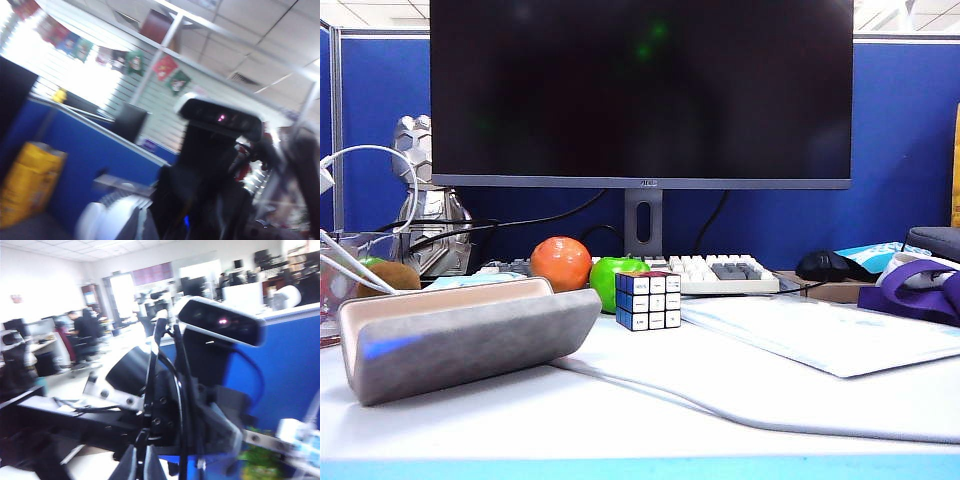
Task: Pick up the glasses, fold the temples of the glasses, place the glasses into the glasses case, and finally close the glasses case.
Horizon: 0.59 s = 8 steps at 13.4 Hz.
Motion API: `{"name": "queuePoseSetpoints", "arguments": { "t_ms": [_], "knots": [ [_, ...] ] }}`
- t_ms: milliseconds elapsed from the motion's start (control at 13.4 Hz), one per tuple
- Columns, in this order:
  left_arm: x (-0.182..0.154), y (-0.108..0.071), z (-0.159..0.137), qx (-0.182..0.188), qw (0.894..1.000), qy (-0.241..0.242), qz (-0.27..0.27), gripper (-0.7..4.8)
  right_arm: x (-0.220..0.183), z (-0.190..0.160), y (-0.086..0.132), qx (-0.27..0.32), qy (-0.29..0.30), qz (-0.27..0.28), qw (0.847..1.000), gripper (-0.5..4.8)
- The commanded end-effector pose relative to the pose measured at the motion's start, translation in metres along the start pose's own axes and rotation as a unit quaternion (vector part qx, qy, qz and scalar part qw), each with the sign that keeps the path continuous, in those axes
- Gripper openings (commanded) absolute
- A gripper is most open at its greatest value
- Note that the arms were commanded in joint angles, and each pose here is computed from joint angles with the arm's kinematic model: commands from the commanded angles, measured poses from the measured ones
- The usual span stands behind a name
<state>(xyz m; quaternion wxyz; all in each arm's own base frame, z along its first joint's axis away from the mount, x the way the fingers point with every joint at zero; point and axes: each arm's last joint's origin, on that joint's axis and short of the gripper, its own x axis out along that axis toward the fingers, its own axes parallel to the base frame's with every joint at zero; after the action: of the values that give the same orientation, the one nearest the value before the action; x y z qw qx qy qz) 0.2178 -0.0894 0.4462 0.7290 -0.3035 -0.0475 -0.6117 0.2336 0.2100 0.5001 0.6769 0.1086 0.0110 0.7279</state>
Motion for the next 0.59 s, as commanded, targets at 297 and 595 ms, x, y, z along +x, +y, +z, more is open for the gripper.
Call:
{"name": "queuePoseSetpoints", "arguments": {
  "t_ms": [297, 595],
  "knots": [
    [-0.015, 0.044, -0.026, 0.05, 0.942, 0.015, 0.331, -0.05, -0.054, 0.023, 0.018, -0.055, 0.009, -0.076, 0.996, -0.06],
    [-0.027, 0.054, -0.04, 0.011, 0.892, 0.041, 0.45, -0.05, -0.041, -0.032, -0.04, -0.005, 0.121, -0.107, 0.987, -0.06]
  ]
}}
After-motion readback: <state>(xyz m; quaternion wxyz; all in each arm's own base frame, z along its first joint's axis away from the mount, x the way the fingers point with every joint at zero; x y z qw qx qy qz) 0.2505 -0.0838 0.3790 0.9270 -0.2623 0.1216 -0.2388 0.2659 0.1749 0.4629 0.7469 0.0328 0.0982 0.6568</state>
